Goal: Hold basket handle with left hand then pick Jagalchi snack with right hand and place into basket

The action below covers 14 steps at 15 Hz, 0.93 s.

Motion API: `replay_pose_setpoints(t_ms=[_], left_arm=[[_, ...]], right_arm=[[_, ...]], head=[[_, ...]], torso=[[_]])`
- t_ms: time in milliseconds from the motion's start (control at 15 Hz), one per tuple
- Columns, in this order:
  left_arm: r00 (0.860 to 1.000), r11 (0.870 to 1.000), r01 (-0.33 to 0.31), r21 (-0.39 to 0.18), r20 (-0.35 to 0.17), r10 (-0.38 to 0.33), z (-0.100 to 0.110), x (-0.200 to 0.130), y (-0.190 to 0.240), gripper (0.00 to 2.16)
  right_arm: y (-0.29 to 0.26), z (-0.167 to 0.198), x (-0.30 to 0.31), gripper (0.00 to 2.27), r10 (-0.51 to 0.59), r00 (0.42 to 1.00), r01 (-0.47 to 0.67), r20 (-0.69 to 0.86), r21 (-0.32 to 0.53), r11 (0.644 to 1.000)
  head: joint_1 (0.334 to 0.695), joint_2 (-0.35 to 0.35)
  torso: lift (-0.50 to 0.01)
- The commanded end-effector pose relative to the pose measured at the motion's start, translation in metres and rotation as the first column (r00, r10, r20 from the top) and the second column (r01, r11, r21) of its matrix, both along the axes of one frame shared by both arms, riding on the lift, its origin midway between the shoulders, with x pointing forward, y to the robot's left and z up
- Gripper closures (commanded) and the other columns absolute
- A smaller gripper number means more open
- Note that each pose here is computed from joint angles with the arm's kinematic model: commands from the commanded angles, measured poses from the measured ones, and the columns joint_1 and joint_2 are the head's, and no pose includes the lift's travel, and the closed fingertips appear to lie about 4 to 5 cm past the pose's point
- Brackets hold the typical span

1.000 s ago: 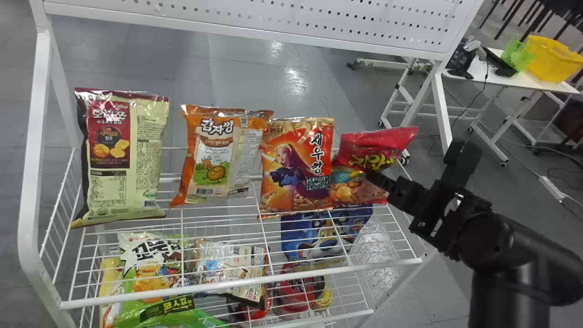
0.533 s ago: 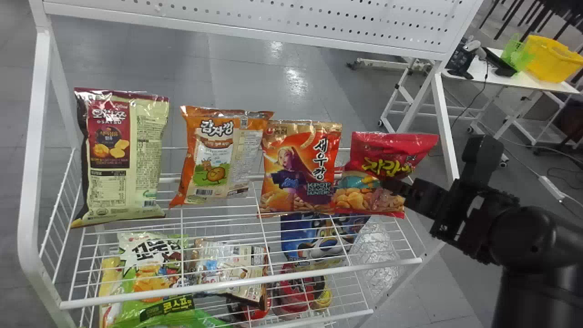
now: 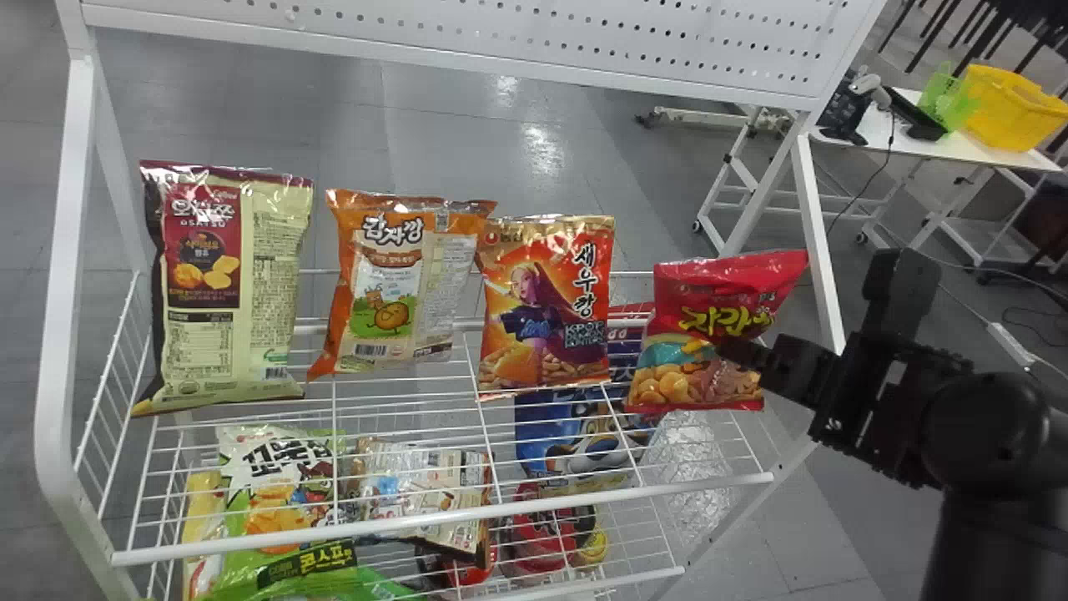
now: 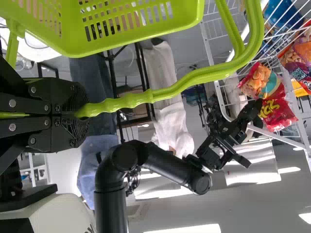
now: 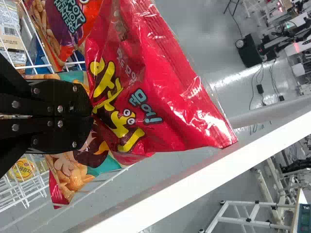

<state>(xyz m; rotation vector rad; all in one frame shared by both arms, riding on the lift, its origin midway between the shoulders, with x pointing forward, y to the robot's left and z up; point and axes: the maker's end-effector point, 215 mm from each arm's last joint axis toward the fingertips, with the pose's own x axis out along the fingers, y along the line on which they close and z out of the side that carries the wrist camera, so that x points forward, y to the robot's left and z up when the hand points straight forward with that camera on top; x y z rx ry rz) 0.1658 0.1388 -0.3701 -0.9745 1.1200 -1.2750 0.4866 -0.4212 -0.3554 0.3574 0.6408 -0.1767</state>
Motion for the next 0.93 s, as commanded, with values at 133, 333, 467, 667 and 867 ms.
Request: replay_pose_setpoints(t_ms=[133,333,467,667,867], left_arm=[[1.000,1.000,0.003,-0.008,0.002,-0.003,0.003,0.001,0.000,2.15],[1.000,1.000,0.003,-0.009,0.005,-0.003,0.003,0.002,0.000,2.15],[1.000,1.000,0.003,-0.011,0.006,-0.003,0.004,0.002,0.000,2.15],[1.000,1.000,0.002,-0.008,0.007,-0.001,0.004,0.002,0.000,2.15],[1.000,1.000,-0.007,-0.009,0.006,0.007,0.004,0.004,0.002,2.15]], right_arm=[[0.015,-0.001,-0.013,2.24,0.035,0.998,-0.032,-0.052,0.057,0.998],[0.028,0.017,-0.008,2.24,0.072,0.997,-0.070,-0.027,0.078,0.995],[0.034,0.028,-0.001,2.24,0.089,0.996,-0.088,0.000,0.086,0.992],[0.041,0.040,0.005,2.24,0.104,0.994,-0.106,0.029,0.087,0.991],[0.051,0.066,0.005,2.24,0.129,0.988,-0.136,0.090,0.078,0.988]], head=[[0.695,-0.350],[0.695,-0.350],[0.695,-0.350],[0.695,-0.350],[0.695,-0.350]], torso=[[-0.009],[-0.009],[-0.009],[-0.009],[-0.009]])
